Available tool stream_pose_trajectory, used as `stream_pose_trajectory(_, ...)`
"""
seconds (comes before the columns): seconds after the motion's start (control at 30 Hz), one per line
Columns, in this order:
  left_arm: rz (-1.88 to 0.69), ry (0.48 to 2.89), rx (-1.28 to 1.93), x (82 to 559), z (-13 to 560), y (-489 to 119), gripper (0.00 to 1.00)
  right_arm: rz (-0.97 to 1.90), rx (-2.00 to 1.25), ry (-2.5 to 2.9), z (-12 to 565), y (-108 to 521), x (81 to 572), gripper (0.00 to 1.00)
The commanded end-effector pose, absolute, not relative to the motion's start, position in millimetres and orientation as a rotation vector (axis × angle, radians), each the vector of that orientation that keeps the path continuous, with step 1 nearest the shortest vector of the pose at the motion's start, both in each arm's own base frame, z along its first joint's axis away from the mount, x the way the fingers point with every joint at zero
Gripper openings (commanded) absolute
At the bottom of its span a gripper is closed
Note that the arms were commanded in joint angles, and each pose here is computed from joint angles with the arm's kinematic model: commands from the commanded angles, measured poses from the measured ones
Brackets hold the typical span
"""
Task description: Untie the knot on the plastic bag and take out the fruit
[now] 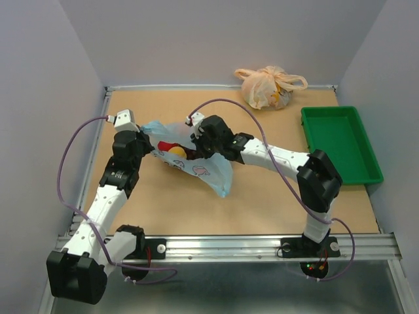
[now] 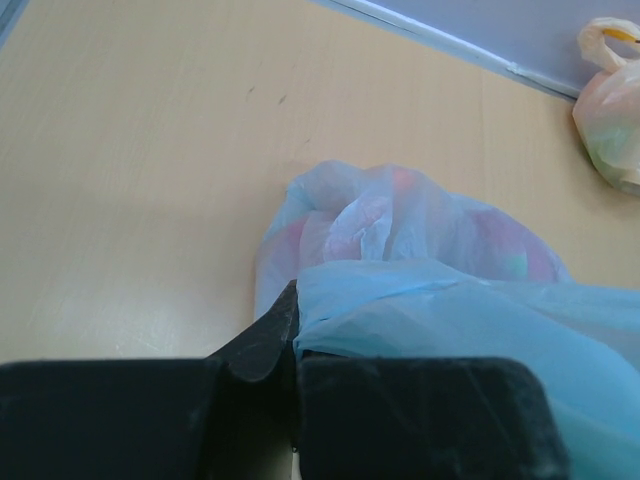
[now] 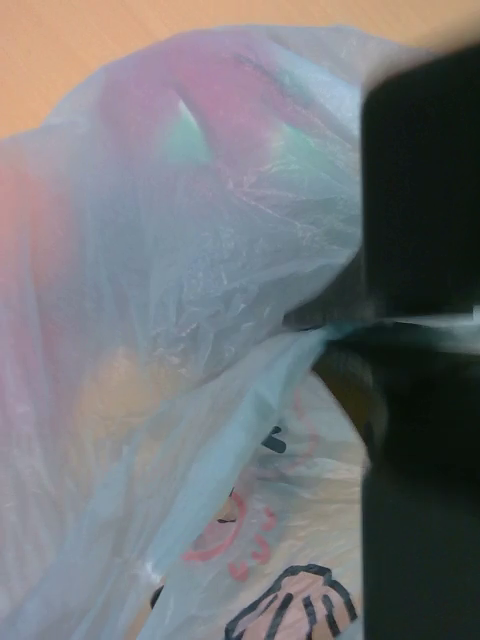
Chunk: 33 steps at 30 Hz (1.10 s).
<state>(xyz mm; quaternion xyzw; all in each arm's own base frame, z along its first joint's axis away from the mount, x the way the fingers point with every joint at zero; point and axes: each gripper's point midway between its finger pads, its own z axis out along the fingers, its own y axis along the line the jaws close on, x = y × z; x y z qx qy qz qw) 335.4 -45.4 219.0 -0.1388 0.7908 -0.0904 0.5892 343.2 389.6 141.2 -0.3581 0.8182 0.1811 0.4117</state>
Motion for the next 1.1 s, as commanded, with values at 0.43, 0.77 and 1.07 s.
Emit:
stream_pose_trajectory(0.43,-0.176,1.909,-0.306,335.8,208.2,-49.7,0.17,0.471,-0.194,1.963,202.3,329.1,466.0,0.01)
stream_pose_trajectory(0.77,-0.412,1.759,-0.219,293.8,249.4,-74.2,0.87,0.565,-0.327,1.925,216.7,337.0,441.9,0.56)
stream_pose_trajectory(1.07,-0.423,1.807,-0.102,288.5,238.3,-85.2,0.90,0.594,-0.388,1.939,214.8,331.3,385.0,0.92)
